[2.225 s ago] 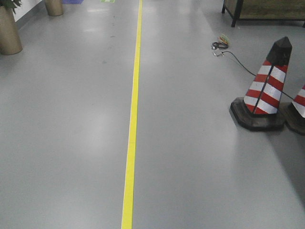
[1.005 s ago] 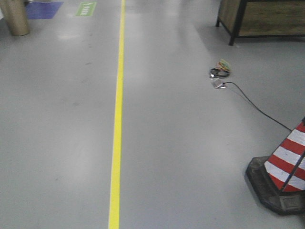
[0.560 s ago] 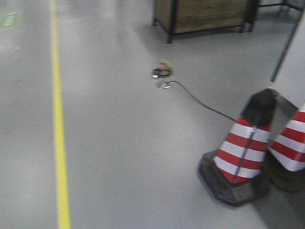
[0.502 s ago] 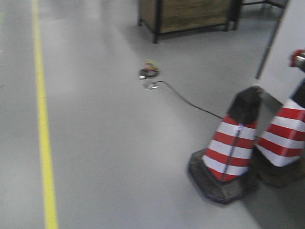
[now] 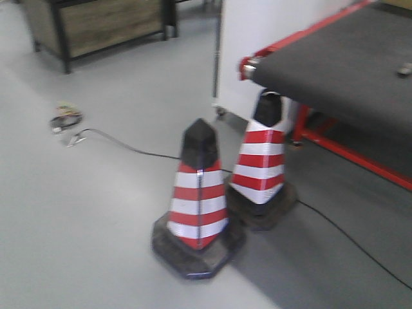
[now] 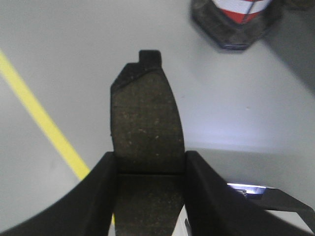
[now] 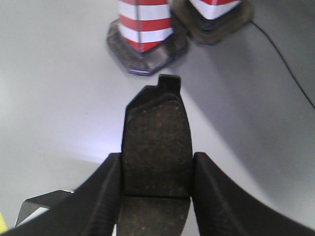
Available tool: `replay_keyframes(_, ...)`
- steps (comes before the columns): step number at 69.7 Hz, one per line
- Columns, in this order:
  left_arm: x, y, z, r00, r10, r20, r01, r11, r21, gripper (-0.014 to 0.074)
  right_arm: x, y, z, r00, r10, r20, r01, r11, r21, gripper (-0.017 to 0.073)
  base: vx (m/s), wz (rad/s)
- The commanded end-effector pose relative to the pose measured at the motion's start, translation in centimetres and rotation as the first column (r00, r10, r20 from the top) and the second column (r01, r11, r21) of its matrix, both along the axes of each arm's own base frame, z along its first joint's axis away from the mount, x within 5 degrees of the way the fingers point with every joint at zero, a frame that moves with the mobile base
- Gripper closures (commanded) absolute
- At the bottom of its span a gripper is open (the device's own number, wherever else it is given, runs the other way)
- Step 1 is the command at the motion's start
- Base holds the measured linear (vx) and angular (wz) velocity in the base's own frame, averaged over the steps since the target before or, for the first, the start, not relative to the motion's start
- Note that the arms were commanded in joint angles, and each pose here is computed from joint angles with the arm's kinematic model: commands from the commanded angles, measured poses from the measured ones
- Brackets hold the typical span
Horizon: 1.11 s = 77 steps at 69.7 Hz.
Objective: Move and align brake pads A on conveyor
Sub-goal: 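Turn toward the dark grey conveyor with two placed pads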
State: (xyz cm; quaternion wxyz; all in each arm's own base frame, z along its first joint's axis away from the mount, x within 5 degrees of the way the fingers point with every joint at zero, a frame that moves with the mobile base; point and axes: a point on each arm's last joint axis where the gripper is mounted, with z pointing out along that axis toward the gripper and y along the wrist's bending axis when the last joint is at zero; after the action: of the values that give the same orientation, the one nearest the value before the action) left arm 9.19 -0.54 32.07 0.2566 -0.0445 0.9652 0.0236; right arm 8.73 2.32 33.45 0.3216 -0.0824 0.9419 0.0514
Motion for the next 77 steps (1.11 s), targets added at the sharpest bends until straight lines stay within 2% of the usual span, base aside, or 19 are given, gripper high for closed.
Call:
replay_keyframes(1,0.27,0.05,0.9,0.999,0.001,0.05,-0.001,1.0,0.0,0.06,0.41,0.04,1.1,0.997,0.004,0.082,-0.004,1.0,0.009,0.0567,0.23,-0.86)
replay_keyframes(45,0.27,0.05,0.9,0.999,0.001,0.05,-0.001,1.0,0.0,0.06,0.41,0.04,1.1,0.997,0.004,0.082,-0.004,1.0,0.009,0.0567,0.24,-0.8)
replay_keyframes(77,0.27,0.05,0.9,0.999,0.001,0.05,-0.001,1.0,0.0,0.06,0.17,-0.03,0.88,0.999,0.003,0.046,-0.003,1.0,0.0,0.0567,0.24,-0.56)
